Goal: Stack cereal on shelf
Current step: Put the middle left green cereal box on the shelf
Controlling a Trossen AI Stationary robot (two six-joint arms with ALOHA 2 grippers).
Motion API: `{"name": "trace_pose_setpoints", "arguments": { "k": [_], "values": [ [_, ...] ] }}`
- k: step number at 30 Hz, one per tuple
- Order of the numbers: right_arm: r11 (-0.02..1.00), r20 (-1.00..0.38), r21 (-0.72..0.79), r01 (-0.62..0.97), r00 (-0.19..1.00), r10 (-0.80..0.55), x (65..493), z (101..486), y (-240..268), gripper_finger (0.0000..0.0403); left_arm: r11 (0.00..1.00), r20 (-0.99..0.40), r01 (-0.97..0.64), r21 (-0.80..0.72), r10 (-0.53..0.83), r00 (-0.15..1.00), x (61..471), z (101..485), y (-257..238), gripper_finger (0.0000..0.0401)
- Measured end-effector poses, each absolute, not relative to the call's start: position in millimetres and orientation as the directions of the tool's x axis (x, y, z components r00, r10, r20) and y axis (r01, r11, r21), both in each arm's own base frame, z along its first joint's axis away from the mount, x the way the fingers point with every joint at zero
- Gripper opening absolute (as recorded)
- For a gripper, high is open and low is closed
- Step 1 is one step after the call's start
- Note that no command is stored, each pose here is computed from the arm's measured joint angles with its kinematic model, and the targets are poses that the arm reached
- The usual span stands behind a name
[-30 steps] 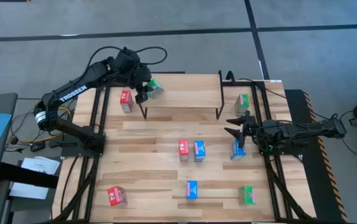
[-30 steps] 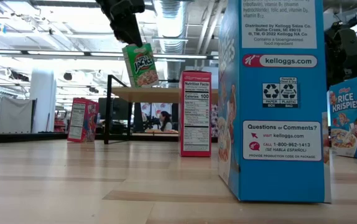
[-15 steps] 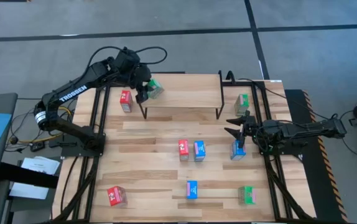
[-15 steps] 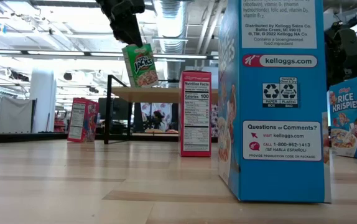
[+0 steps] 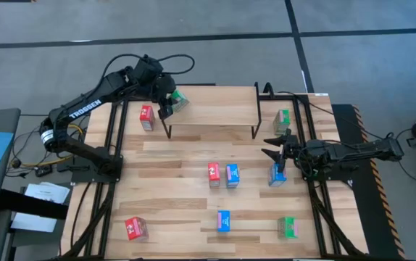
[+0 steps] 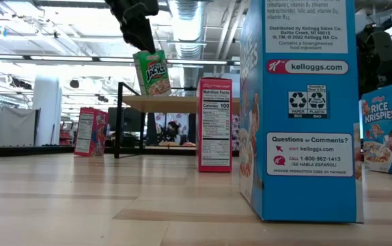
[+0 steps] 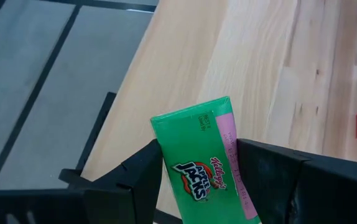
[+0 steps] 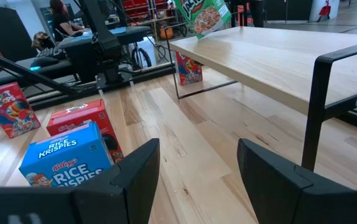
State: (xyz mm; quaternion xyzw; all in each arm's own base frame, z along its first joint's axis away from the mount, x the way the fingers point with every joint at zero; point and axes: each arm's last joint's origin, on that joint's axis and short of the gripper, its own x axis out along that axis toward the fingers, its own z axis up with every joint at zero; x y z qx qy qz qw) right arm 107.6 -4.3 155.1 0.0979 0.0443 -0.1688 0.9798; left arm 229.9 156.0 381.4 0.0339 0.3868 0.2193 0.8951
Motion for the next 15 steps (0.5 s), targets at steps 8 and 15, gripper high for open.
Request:
{"name": "trace_pose_setpoints", "arguments": {
  "k": [8, 15],
  "values": [
    [0.924, -0.120, 0.177, 0.339, 0.939, -0.322, 107.6, 155.1, -4.2, 0.0240, 0.901, -0.676, -0.373, 0.224, 0.419, 0.606, 230.0, 381.5, 156.0, 0.0181],
    [0.924, -0.120, 0.177, 0.339, 0.939, -0.322, 107.6, 155.2, -4.2, 0.0240, 0.900, -0.670, -0.375, 0.223, 0.421, 0.612, 230.6, 382.2, 156.3, 0.0215]
  ]
}}
